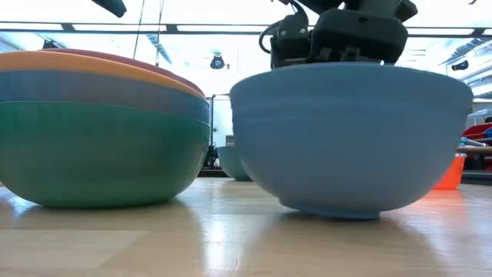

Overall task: Nest bowls inside each other
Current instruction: Stack the blue bowl on top of the pink bowl

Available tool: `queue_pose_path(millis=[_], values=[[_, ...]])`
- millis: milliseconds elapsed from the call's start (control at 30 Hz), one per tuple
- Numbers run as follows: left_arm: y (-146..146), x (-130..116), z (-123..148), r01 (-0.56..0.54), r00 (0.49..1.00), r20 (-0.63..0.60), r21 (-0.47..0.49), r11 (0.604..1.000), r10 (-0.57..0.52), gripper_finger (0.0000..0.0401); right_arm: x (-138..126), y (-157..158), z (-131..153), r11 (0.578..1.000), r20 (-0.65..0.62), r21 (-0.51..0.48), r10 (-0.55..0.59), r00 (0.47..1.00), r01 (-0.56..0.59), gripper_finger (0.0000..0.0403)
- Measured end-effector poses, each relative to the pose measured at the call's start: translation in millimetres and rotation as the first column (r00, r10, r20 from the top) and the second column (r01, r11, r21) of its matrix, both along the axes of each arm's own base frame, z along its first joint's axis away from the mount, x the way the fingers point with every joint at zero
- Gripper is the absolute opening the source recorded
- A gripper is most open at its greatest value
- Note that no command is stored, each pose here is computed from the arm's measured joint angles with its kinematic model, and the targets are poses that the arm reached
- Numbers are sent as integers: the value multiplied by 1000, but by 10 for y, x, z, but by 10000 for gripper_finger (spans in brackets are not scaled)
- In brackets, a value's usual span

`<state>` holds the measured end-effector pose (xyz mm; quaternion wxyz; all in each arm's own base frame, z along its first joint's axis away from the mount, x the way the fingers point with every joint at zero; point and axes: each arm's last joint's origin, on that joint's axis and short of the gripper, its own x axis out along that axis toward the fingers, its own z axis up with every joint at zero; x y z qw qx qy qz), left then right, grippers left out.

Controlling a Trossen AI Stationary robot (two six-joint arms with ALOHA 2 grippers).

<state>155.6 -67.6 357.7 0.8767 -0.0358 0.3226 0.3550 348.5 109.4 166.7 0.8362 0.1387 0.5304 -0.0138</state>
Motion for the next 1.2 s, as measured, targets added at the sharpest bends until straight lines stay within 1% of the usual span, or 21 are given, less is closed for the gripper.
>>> queue_pose_path(millis=[133, 300, 367, 433, 533, 600, 800, 1000, 1067, 1200], values=[[1, -2, 0, 0, 1000, -1, 1, 1000, 0, 106, -14, -41, 104, 1000, 26, 3, -2, 1000, 2, 3], [1, -3, 0, 0, 1000, -3, 2, 1000, 0, 106, -17, -147, 441, 999, 168, 48, -33, 985, 25, 2], [1, -3, 0, 0, 1000, -3, 2, 1000, 0, 106, -8, -178, 600, 997, 257, 71, -35, 966, 17, 1], [1, -3, 0, 0, 1000, -2, 2, 1000, 0, 106, 23, -208, 734, 996, 352, 87, -35, 935, 4, 1], [1, -2, 0, 0, 1000, -2, 2, 1000, 0, 106, 115, -263, 839, 995, 474, 95, -31, 880, -16, 1], [1, -2, 0, 0, 1000, -2, 2, 1000, 0, 106, 193, -300, 855, 994, 535, 101, -32, 844, -27, 1], [-1, 2, 1, 0, 1000, 3, -1, 1000, 0, 106, 375, -445, 832, 996, 648, 82, -38, 761, -20, 0], [-2, 4, 2, -1, 1000, 6, -1, 1000, 1, 106, 557, -553, 679, 995, 708, 93, -50, 704, -23, 0], [-2, 4, 2, 0, 1000, 7, -1, 1000, 0, 106, 599, -572, 604, 995, 708, 96, -53, 704, -22, 0], [-3, 5, 2, 0, 1000, 7, -2, 1000, 0, 106, 686, -583, 416, 990, 697, 136, -72, 713, -33, 0]])
